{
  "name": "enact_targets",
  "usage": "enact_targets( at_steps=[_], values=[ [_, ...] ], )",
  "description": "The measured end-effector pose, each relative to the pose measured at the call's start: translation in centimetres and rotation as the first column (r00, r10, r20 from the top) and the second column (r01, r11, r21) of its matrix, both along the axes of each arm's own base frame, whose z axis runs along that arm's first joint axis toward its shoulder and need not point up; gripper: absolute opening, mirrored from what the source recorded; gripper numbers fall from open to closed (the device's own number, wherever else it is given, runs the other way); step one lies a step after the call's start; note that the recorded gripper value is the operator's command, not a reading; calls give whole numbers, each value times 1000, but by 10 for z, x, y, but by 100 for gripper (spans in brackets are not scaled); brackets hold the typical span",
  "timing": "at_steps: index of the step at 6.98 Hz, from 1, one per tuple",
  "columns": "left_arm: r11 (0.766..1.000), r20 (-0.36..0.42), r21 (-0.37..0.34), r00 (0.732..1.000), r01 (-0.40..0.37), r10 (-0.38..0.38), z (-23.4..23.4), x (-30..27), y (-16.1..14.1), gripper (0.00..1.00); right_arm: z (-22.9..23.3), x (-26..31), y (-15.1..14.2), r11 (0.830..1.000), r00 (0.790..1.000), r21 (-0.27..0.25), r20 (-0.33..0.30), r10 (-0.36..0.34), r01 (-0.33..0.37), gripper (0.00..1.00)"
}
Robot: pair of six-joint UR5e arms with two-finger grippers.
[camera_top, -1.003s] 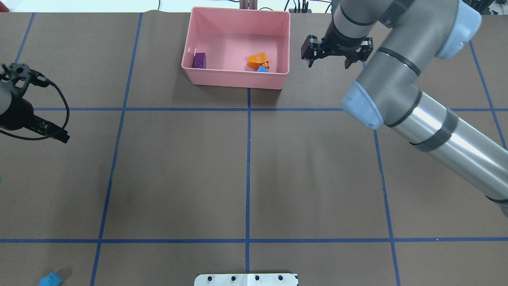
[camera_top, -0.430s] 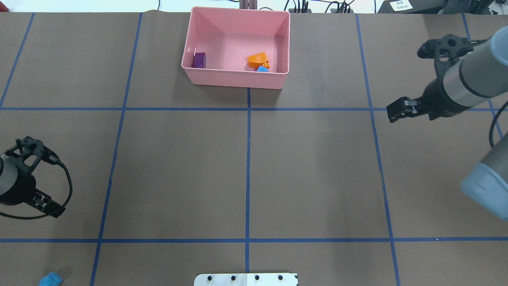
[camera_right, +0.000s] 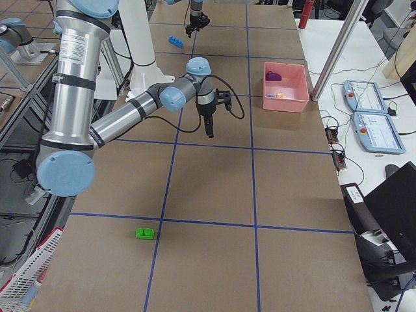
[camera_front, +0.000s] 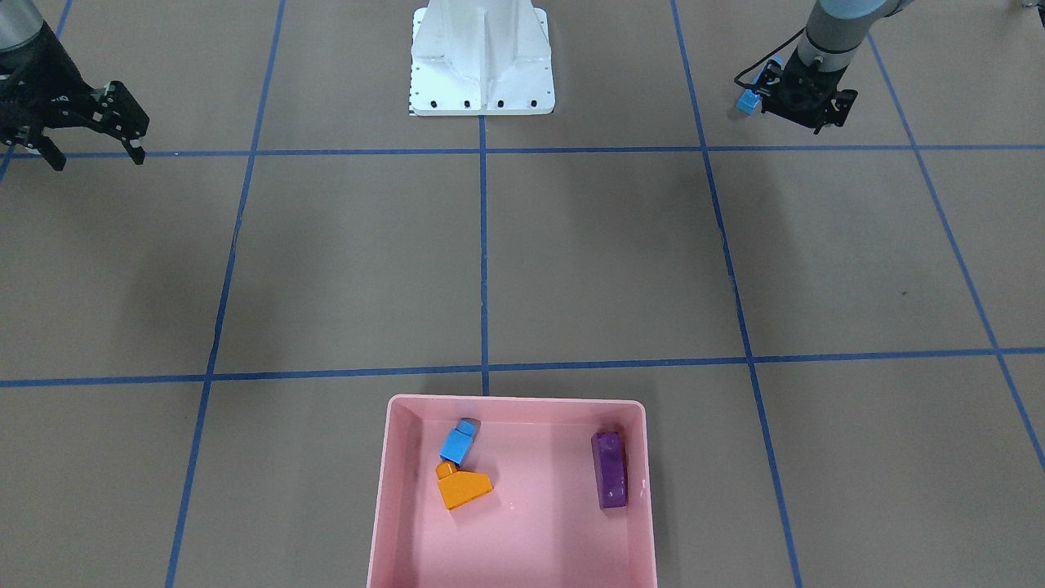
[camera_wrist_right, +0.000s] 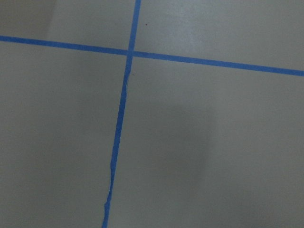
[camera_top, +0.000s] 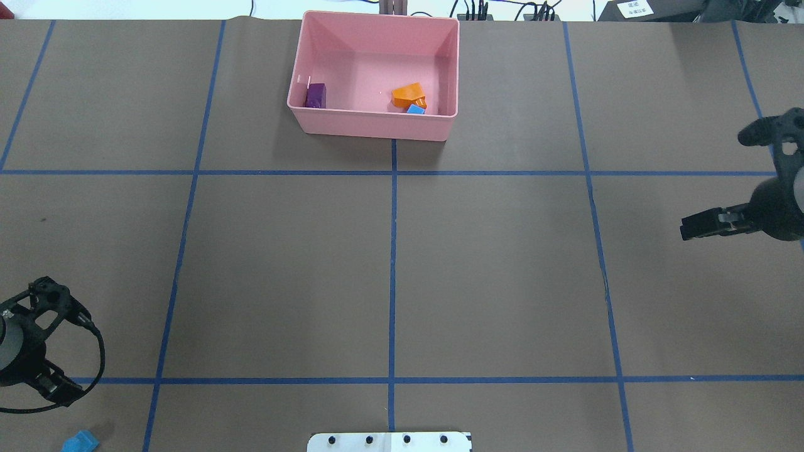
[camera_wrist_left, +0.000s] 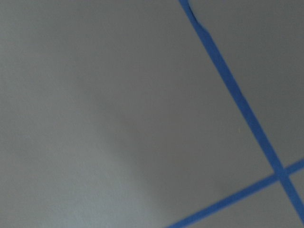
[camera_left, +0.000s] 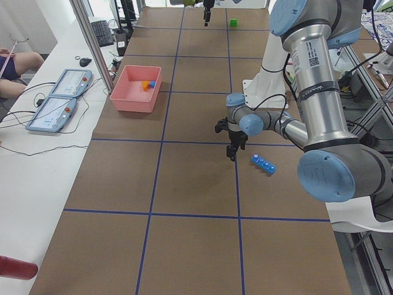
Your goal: Put all blocks into box
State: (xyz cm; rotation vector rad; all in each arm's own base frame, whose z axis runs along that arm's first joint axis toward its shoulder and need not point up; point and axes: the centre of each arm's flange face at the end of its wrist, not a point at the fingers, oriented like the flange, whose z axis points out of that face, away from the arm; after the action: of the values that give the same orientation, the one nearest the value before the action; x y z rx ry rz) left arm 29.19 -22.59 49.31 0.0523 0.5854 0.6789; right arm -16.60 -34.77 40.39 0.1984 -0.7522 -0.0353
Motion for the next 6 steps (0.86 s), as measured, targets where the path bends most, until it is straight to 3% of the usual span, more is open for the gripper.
enact_targets(
  at_steps=[3,4,6],
  values=[
    [996,35,-16,995,-91,91,2,34,58,95,36,28,37,1000,1000,6,12,-7,7,99],
    [993,38,-19,993,-114,114,3,38,68,90,38,30,38,1000,1000,6,13,-7,6,99],
    [990,47,-24,989,-139,140,7,44,77,90,39,29,39,1000,1000,4,13,-9,8,99]
  ],
)
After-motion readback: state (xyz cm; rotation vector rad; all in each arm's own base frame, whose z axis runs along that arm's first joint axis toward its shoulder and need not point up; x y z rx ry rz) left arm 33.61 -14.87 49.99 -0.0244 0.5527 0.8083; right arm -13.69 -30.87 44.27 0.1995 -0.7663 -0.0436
